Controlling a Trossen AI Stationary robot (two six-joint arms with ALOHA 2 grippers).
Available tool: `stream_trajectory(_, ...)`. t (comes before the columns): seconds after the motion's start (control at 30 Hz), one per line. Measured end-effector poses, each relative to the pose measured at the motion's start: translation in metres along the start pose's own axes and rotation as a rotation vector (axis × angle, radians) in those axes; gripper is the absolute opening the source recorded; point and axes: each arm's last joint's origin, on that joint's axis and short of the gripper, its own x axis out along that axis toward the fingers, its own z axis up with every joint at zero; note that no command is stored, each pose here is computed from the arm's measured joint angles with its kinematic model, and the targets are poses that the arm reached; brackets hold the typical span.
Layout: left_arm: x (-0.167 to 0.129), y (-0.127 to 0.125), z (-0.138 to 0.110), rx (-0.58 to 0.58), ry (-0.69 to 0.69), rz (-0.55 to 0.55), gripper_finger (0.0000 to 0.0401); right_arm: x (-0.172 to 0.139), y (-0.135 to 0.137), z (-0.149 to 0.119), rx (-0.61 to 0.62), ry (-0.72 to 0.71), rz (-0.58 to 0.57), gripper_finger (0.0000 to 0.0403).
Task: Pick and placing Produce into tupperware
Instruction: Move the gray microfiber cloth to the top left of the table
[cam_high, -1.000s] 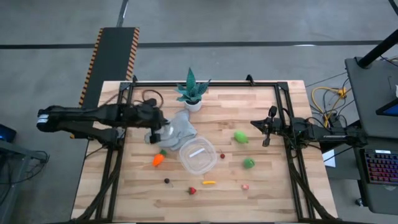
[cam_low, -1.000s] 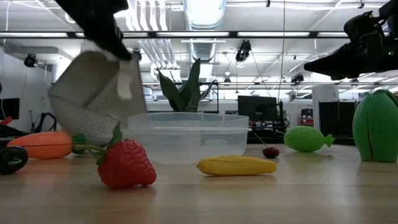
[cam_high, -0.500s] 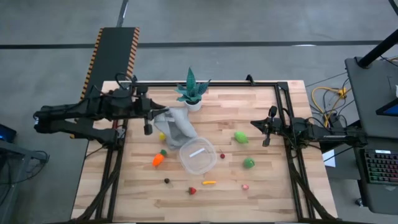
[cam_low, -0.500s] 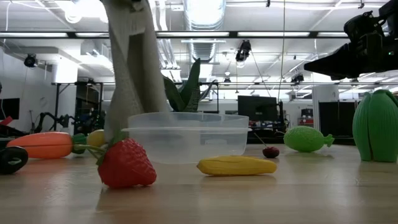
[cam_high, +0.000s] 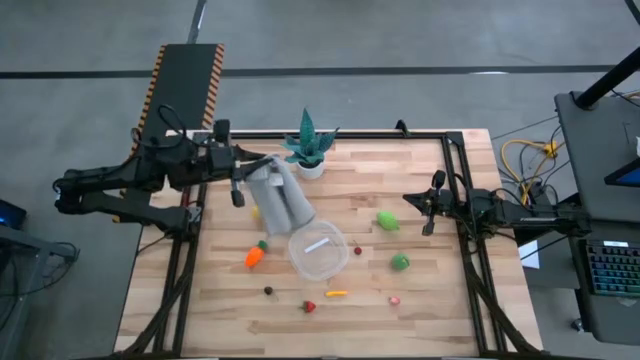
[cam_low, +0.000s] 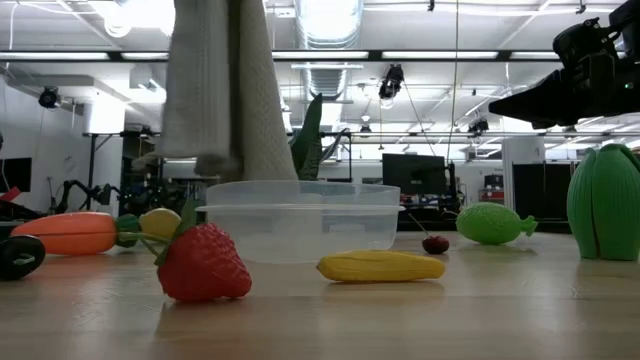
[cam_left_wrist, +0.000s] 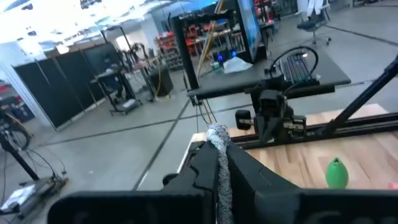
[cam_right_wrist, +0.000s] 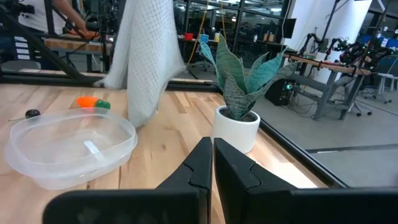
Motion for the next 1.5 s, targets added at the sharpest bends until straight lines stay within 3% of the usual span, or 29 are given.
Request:
stream_trajectory(0.3, -0.008, 0.008, 0.012, 0.056, -0.079, 0.101, 0.0000, 0.000, 0.000, 0.000, 0.000, 0.000, 0.000, 0.0009)
stream_trajectory(0.5, -0.026, 0.019, 0.033, 0.121, -0.145, 0.165, 0.0000, 0.000, 0.000, 0.000, 0.000, 0.000, 0.000, 0.0009)
stream_trajectory(0.63, -0.035, 0.029, 0.041, 0.214, -0.088, 0.344, 0.0000, 0.000, 0.000, 0.000, 0.000, 0.000, 0.000, 0.0009)
stream_trajectory(0.8, -0.034, 0.035, 0.041, 0.379, 0.083, 0.563, 0.0000, 0.000, 0.000, 0.000, 0.001, -0.001, 0.000, 0.0009)
stream_trajectory(1.03, -0.017, 0.045, 0.044, 0.548, 0.171, 0.731, 0.0000, 0.000, 0.000, 0.000, 0.001, -0.001, 0.000, 0.0009)
stream_trajectory(1.27, 0.009, 0.077, 0.006, 0.602, 0.439, 0.889, 0.0000, 0.000, 0.000, 0.000, 0.001, -0.001, 0.000, 0.0009)
stream_trajectory(1.5, 0.025, 0.094, -0.055, 0.567, 0.765, 0.850, 0.0000, 0.000, 0.000, 0.000, 0.001, -0.001, 0.000, 0.0009)
